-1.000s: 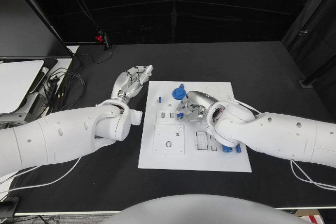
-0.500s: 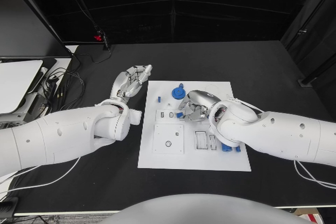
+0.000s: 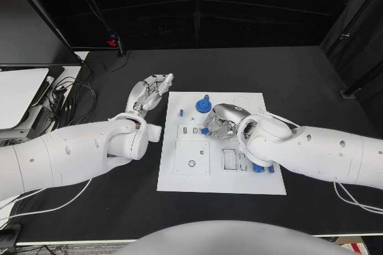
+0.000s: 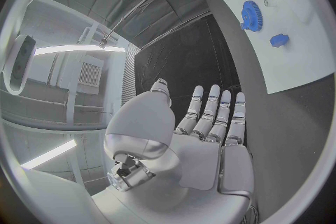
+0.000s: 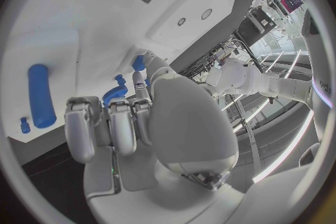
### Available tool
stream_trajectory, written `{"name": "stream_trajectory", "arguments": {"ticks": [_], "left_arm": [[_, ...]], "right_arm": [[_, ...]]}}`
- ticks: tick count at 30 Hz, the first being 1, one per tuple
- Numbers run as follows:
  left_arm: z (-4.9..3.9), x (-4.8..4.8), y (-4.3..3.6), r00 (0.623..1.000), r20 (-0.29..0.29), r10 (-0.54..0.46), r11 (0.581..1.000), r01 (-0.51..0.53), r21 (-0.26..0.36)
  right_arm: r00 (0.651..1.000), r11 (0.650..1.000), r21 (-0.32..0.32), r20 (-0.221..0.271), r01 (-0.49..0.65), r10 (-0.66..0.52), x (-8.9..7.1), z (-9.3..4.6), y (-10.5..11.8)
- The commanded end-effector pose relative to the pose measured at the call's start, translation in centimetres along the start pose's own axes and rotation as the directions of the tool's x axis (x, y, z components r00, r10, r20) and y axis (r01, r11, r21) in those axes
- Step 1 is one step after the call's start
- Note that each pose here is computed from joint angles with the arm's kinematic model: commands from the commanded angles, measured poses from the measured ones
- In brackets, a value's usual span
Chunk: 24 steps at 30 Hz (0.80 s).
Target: Assemble the parts on the task board
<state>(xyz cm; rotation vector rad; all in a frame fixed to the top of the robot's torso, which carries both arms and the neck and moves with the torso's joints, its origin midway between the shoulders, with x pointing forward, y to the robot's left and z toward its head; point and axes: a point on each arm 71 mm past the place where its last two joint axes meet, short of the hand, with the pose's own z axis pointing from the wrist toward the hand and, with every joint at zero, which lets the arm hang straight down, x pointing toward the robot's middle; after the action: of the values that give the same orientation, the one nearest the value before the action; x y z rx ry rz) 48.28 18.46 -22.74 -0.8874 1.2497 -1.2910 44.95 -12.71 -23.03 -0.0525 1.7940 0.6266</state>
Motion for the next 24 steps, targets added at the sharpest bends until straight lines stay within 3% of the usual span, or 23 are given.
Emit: {"name": "stream_trajectory", "arguments": {"ticks": [1,24], "left_arm": [[-0.14,0.12,-1.77,1.0,-0.009,-0.001,0.972,0.003,0.234],[-0.14,0.1,-1.75,1.0,-0.01,-0.002,0.973,0.004,0.233]], "right_arm": [[0.999,1.0,0.012,-0.023,0.023,-0.023,0.13,0.05,0.0],[0.998,0.999,0.029,-0.047,0.039,-0.037,0.45,0.46,0.1]]}}
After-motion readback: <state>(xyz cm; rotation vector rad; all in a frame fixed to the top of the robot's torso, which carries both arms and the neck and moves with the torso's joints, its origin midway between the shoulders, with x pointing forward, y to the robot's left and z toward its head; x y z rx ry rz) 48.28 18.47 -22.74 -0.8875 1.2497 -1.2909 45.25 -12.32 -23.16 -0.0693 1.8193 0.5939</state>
